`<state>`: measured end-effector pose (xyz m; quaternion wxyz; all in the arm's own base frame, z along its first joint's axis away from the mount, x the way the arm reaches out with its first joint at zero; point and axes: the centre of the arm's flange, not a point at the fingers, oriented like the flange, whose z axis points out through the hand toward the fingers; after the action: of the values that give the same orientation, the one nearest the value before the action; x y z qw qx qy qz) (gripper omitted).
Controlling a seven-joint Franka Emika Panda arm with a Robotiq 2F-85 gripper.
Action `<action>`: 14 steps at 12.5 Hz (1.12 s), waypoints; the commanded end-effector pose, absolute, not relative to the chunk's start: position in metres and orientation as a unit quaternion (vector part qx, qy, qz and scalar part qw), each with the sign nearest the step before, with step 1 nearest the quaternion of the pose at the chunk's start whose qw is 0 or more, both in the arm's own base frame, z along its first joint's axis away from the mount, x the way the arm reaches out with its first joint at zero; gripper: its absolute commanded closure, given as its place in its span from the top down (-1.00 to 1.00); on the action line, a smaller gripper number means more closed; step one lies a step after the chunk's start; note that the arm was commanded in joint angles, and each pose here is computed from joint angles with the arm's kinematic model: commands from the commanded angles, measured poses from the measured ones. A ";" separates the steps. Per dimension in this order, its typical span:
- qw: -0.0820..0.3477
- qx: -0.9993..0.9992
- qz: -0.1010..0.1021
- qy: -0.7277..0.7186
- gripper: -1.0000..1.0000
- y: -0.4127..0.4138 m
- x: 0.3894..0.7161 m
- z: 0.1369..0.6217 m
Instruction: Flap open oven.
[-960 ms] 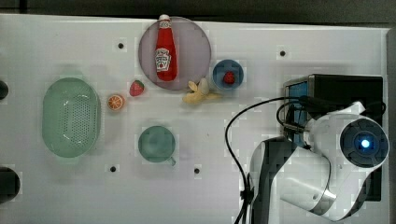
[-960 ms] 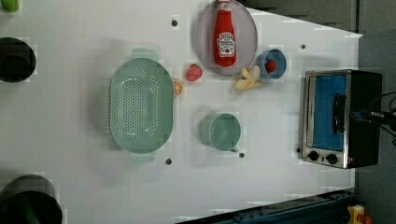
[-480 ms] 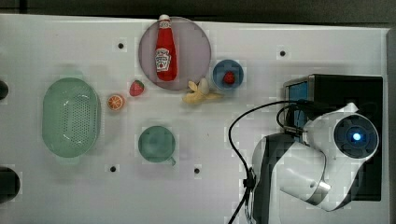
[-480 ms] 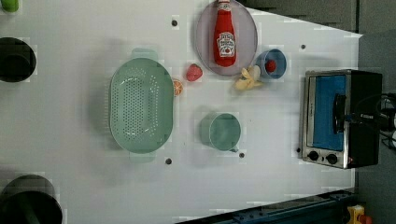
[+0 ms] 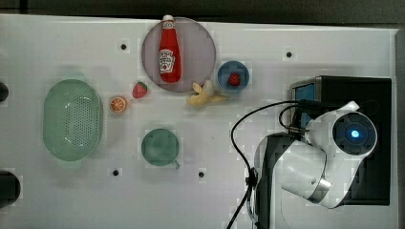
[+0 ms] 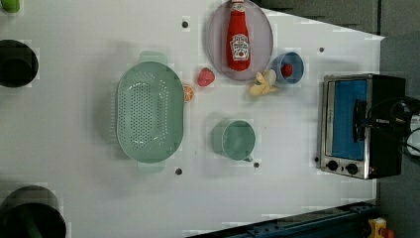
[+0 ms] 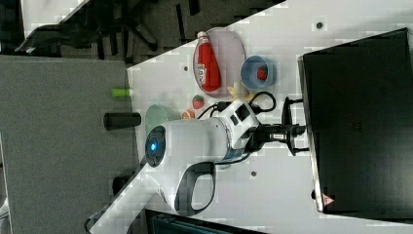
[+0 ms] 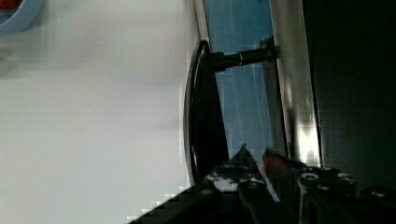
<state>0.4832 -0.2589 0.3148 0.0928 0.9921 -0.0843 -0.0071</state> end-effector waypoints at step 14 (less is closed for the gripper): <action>0.277 0.958 -0.071 -0.006 -0.65 -0.109 0.521 0.254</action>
<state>0.5171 -0.1422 0.2737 0.2672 0.9606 0.0109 -0.0757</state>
